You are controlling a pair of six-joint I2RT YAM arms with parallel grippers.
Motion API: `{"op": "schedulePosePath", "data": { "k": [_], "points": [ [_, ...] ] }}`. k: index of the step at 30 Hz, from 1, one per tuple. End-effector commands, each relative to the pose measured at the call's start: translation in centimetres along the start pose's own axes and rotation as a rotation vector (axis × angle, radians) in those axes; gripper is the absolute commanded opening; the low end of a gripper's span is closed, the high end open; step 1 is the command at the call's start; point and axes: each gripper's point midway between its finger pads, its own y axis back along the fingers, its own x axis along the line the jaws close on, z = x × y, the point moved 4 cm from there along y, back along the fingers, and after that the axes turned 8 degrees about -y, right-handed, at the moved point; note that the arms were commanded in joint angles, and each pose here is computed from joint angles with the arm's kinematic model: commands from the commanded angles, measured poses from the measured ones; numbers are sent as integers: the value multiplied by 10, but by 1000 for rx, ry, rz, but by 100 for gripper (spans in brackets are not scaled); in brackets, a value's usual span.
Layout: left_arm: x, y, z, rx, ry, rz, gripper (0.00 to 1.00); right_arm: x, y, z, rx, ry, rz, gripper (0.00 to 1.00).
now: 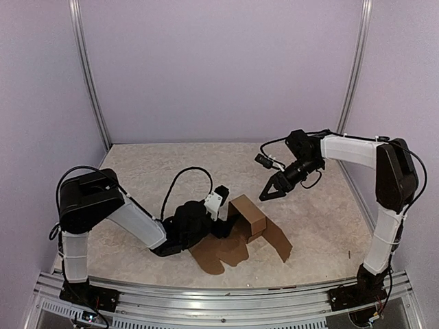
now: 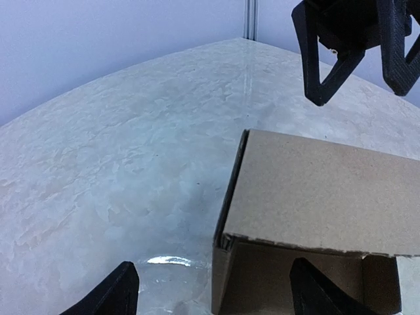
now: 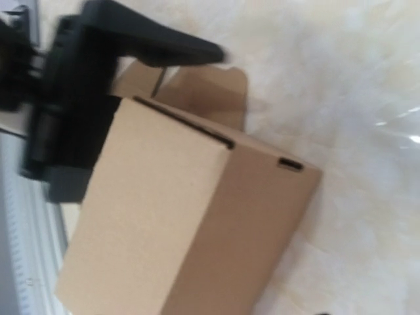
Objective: Fold the paper box
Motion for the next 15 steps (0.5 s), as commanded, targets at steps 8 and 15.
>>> {"op": "schedulePosePath", "data": {
  "k": [8, 15],
  "points": [
    [45, 76, -17, 298, -12, 281, 78, 2, -16, 3, 44, 59, -62, 66],
    [39, 96, -13, 364, 29, 198, 75, -7, -25, 0, 70, 38, -56, 64]
  ]
}}
